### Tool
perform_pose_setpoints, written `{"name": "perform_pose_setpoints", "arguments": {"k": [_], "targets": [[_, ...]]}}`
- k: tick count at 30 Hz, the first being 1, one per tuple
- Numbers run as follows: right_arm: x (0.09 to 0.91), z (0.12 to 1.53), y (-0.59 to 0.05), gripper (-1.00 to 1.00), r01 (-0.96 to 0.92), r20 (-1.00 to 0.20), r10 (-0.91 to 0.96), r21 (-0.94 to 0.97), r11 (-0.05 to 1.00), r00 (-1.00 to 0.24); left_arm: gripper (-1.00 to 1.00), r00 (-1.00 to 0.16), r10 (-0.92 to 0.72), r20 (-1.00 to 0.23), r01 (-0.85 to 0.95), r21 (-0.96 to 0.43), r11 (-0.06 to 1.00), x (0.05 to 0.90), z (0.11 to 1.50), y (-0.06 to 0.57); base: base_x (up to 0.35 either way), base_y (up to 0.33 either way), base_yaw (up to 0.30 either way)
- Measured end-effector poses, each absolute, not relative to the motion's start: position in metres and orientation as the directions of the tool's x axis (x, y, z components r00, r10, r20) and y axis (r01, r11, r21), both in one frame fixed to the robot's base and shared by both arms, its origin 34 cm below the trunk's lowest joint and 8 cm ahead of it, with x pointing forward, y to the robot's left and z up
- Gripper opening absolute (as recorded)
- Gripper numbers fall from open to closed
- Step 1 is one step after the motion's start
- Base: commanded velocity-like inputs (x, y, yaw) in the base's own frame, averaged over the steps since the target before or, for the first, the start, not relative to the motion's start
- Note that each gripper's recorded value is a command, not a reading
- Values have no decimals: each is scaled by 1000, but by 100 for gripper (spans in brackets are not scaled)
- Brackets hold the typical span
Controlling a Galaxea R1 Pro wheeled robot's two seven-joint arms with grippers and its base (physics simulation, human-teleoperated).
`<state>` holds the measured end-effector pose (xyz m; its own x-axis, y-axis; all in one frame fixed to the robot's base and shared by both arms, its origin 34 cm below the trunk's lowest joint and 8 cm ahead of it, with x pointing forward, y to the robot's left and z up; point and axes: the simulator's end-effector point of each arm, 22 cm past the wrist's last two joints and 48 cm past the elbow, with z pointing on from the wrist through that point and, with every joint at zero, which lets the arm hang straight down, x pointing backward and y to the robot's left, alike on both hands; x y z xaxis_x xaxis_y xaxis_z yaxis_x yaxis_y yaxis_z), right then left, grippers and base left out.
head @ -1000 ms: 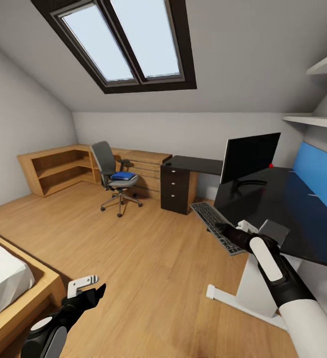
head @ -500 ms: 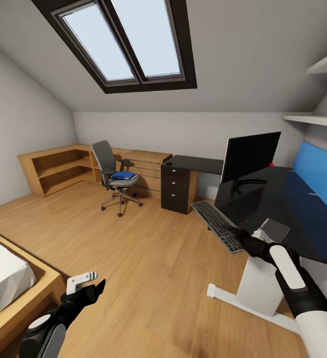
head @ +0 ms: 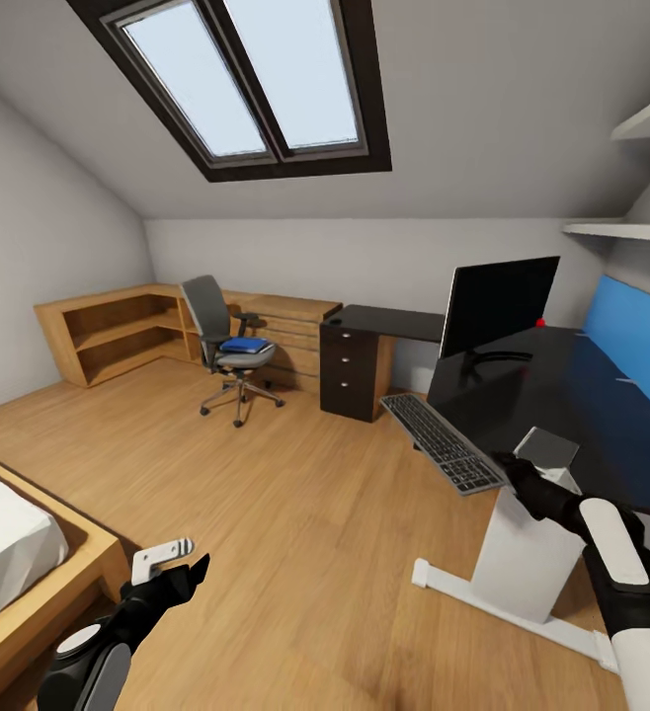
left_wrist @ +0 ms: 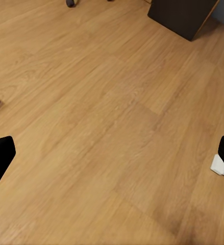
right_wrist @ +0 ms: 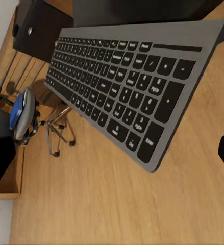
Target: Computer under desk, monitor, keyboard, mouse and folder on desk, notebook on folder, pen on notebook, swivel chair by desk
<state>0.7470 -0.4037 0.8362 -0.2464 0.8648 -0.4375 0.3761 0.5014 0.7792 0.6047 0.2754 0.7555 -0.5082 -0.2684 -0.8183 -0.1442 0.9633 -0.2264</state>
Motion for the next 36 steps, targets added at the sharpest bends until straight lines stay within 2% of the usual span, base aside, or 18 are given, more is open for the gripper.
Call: {"name": "perform_pose_setpoints", "arguments": {"k": [13,24,36], "targets": [[734,784,-431,100,450,-351,922,805,387,-165,100,-507,-268,-819,-144,-227,963,602,731,275,0,0,0],[740,756,-435,100,397,-199,980,899,187,-11,100,-507,-268,-819,-142,-227,963,600,710,274,0,0,0],[739,730,-432,100,362,-154,988,921,144,-3,100,-507,-268,-819,-141,-227,963,597,687,273,0,0,0]]}}
